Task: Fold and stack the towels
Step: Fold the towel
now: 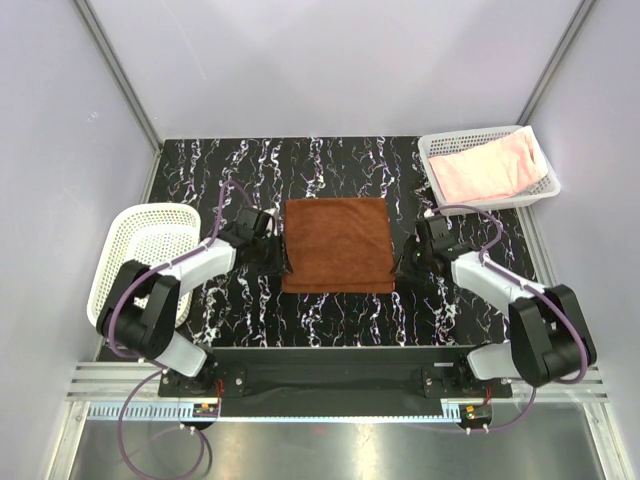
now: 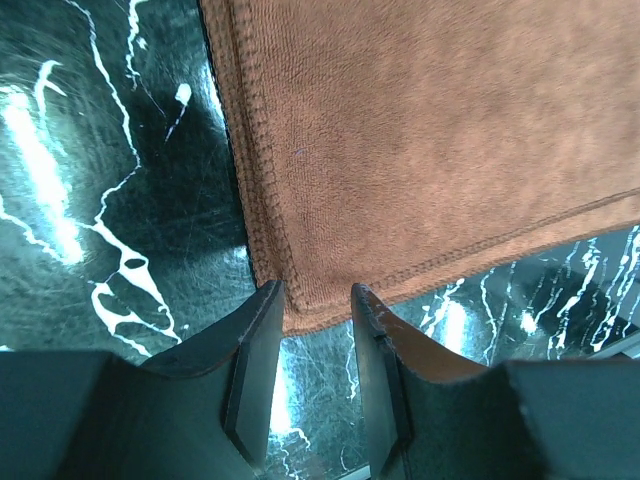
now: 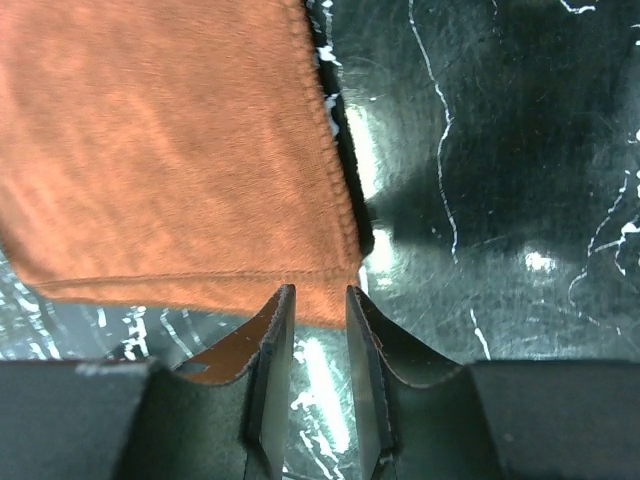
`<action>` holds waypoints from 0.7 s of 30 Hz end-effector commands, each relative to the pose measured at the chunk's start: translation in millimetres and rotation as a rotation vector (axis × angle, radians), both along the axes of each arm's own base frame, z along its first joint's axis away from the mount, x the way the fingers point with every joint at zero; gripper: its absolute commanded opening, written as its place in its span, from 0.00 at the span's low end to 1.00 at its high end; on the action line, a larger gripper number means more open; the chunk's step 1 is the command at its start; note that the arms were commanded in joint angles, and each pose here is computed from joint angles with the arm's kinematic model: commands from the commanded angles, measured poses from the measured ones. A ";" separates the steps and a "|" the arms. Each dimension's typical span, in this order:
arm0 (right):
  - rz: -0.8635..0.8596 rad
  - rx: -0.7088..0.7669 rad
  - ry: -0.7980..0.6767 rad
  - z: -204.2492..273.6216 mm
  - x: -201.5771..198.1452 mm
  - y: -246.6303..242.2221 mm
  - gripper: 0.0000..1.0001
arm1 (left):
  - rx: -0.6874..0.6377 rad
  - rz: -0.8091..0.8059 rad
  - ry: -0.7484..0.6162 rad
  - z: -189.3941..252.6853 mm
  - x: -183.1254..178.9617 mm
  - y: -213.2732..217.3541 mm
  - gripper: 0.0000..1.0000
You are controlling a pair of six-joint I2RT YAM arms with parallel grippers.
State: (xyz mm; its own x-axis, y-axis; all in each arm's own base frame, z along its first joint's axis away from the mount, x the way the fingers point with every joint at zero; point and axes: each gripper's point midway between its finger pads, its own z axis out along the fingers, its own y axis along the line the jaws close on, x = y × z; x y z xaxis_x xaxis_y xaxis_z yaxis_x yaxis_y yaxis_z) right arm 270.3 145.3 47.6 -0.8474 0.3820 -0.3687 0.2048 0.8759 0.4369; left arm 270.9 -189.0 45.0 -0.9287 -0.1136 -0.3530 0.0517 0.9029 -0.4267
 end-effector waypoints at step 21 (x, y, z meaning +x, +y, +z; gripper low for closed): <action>-0.008 -0.086 0.029 -28.7 14.5 -7.2 0.35 | -0.049 -0.016 0.006 -12.0 -2.9 -9.0 0.35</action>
